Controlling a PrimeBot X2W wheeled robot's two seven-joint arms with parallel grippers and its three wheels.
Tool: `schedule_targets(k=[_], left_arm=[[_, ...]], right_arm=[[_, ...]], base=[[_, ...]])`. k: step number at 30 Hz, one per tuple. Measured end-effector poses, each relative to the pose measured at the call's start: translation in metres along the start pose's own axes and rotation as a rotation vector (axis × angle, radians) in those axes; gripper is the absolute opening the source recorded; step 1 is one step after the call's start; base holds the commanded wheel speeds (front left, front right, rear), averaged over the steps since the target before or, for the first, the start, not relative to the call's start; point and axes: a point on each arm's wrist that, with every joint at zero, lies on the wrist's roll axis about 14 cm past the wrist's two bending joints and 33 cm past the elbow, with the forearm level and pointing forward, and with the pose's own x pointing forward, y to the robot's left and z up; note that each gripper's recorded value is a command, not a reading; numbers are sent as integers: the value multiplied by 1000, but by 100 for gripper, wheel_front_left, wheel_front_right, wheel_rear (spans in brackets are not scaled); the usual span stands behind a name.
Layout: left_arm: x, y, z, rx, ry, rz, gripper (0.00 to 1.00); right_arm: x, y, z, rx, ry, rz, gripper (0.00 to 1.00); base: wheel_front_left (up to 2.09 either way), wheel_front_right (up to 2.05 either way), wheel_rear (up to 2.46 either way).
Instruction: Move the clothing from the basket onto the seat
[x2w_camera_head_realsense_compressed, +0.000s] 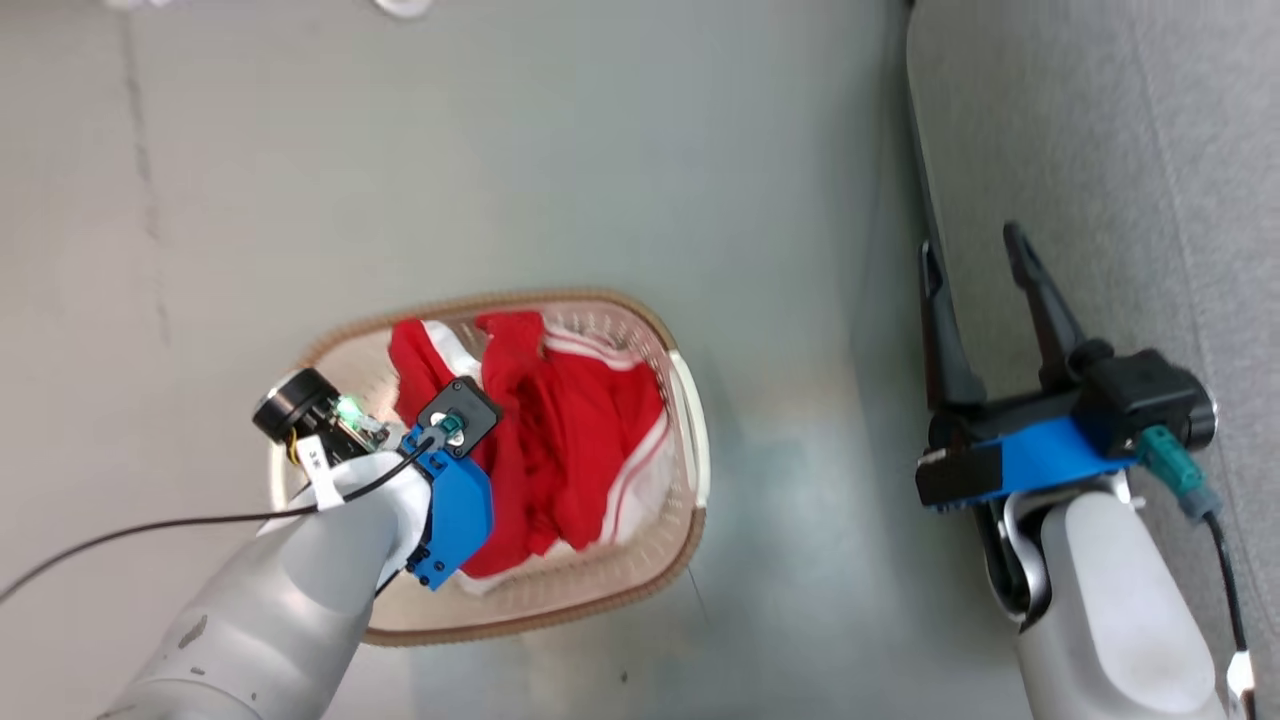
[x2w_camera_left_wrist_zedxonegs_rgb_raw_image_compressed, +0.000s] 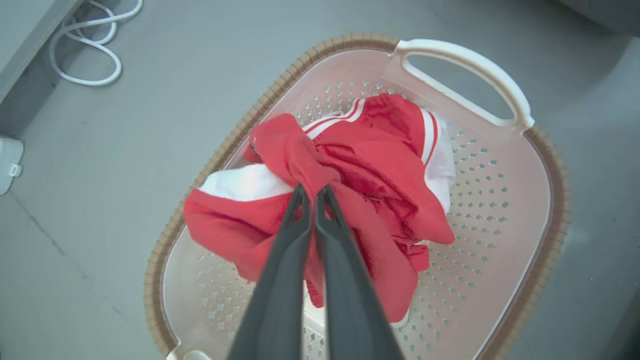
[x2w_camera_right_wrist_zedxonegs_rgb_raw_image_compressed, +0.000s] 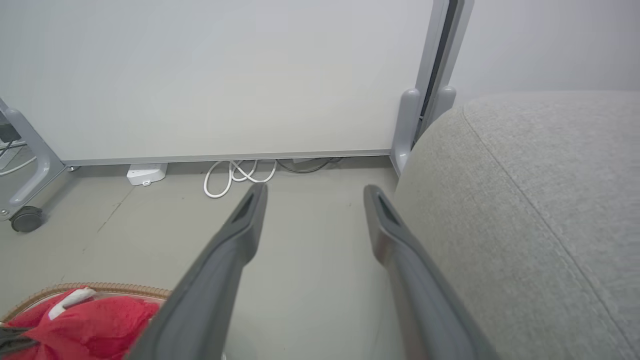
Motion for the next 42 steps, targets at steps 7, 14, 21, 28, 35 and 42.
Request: schedule_targets(k=[7, 14, 21, 28, 35, 42], left_arm=[[-46, 15, 58, -43, -168, 104, 0], [-101, 29, 132, -61, -409, 213, 0], [-155, 25, 190, -48, -610, 280, 0], [-204, 9, 242, -40, -793, 313, 0], [-234, -2, 270, -7, -895, 323, 0], [-240, -3, 268, -3, -903, 331, 0]], right_arm=[[-23, 13, 35, 5, -66, 22, 100], [-50, 25, 58, 8, -111, 45, 100], [-76, 36, 75, 7, -153, 69, 100], [-102, 43, 86, 9, -185, 79, 100], [-115, 47, 91, 9, -206, 87, 100], [-117, 52, 93, 11, -212, 102, 100]], base=[[0, 0, 0], [0, 0, 0], [0, 0, 0], [0, 0, 0], [0, 0, 0], [0, 0, 0]])
